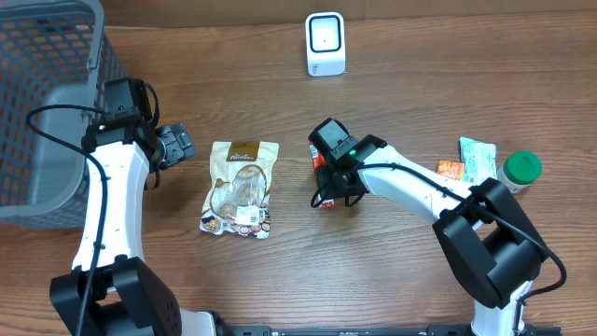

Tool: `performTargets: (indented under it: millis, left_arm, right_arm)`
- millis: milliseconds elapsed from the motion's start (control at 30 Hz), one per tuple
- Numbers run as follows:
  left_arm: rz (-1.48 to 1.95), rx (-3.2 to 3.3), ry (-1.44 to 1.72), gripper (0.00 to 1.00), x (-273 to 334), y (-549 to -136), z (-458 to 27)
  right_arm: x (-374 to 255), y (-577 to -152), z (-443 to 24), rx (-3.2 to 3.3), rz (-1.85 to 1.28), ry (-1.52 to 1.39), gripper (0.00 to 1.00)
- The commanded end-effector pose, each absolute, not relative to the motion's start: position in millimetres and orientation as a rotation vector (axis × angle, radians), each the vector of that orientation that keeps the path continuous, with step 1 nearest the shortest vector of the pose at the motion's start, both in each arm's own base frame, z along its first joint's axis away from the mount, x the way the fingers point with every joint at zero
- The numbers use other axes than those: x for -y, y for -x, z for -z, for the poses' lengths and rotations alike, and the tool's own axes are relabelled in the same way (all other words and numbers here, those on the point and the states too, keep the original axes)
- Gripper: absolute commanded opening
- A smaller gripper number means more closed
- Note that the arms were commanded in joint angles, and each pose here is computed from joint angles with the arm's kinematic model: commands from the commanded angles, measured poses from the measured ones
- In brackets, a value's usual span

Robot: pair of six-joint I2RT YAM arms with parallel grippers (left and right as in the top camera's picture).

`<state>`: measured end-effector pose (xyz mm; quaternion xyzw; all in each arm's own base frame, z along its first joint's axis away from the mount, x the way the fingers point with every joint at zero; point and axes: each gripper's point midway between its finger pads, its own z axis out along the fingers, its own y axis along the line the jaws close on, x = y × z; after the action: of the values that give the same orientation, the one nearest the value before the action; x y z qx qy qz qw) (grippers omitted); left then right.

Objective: Scan the item barcode

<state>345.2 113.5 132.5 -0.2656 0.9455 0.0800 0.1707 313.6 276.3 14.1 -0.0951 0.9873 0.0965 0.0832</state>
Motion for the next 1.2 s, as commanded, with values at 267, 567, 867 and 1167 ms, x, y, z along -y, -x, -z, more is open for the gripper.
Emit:
performTargets:
  millis: [267,567,867,1167]
  left_arm:
    - [-0.247,-2.676,0.737,1.0,-115,-346,-138]
    - [-0.247,-2.676,0.737,1.0,-115,-346,-138]
    - [-0.247,-2.676,0.737,1.0,-115,-346,-138]
    - [-0.247,-2.676,0.737,1.0,-115,-346,-138]
  right_arm:
    - [-288,-319,-7,-2.893,-0.254,0.316,0.33]
    - [-282,-331,5,-2.838,-0.136,0.378,0.17]
    - [-290,-345,0,-2.719,-0.123,0.618,0.3]
    - [-295,-338,-3,-2.758,-0.202,0.608,0.31]
